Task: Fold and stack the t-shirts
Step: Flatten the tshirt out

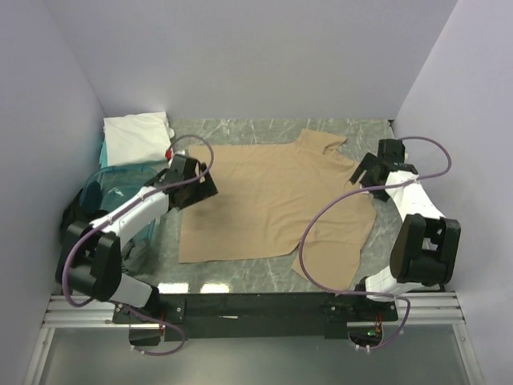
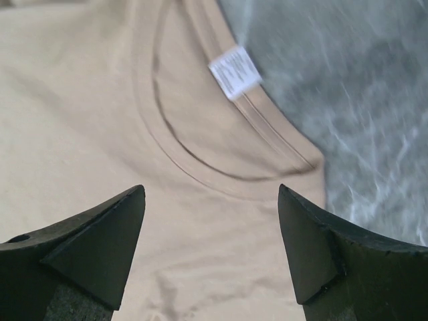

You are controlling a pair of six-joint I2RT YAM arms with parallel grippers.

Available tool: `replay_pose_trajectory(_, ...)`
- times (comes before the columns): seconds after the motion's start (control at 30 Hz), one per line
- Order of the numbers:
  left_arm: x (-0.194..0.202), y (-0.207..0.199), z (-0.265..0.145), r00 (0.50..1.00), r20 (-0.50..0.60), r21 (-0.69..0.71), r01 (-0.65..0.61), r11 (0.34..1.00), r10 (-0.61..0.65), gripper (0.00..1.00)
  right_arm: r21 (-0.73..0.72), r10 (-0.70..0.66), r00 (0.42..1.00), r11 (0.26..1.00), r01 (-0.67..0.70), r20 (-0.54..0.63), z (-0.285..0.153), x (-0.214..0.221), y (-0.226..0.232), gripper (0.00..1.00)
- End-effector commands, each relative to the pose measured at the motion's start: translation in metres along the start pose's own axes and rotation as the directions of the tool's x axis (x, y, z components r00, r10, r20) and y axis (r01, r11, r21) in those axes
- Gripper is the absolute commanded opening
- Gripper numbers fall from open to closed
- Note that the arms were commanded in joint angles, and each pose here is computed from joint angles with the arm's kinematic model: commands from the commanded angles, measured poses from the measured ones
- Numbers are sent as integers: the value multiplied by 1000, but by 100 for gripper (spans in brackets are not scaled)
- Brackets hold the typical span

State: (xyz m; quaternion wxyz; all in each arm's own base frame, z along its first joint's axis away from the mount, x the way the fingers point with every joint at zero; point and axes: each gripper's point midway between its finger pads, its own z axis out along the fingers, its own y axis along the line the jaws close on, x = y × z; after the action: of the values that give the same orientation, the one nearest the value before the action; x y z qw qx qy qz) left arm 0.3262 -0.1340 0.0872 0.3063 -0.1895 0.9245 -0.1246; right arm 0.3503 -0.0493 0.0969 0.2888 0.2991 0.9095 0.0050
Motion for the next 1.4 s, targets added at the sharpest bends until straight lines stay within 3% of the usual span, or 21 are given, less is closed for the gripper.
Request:
replay_pose_trajectory(0.0, -48, -31, 4, 995, 97, 29, -40, 999, 37, 99, -107, -92, 995, 990, 94, 27, -2, -21, 43, 86)
replay_pose_trajectory(0.23, -104, -57, 59, 990, 114, 12, -90, 996, 88, 99, -122, -182, 983, 975, 184, 28, 44, -67, 90, 86)
replay_pose_trajectory(0.4, -126, -58, 92, 989, 88, -18, -119, 993, 120, 99, -96, -288, 956, 955, 282, -55, 82, -71, 94, 86)
replay_pose_trajectory(0.57, -114, -46, 129, 991, 3, -49, -131, 990, 131, 100, -34, -333, 940, 943, 332, -76, 105, -78, 88, 86)
replay_pose_trajectory(0.77, -110, -40, 152, 992, -35, -63, -123, 990, 121, 99, -28, -389, 911, 921, 389, -138, 138, -64, 82, 86)
replay_pose_trajectory(1.0, -119, -37, 177, 992, -61, -72, -116, 991, 112, 100, 0, -416, 891, 906, 423, -181, 162, -86, 83, 84)
replay_pose_trajectory(1.37, -127, -37, 175, 994, -56, -24, -92, 996, 90, 100, 14, -420, 888, 903, 430, -188, 150, -82, 75, 85)
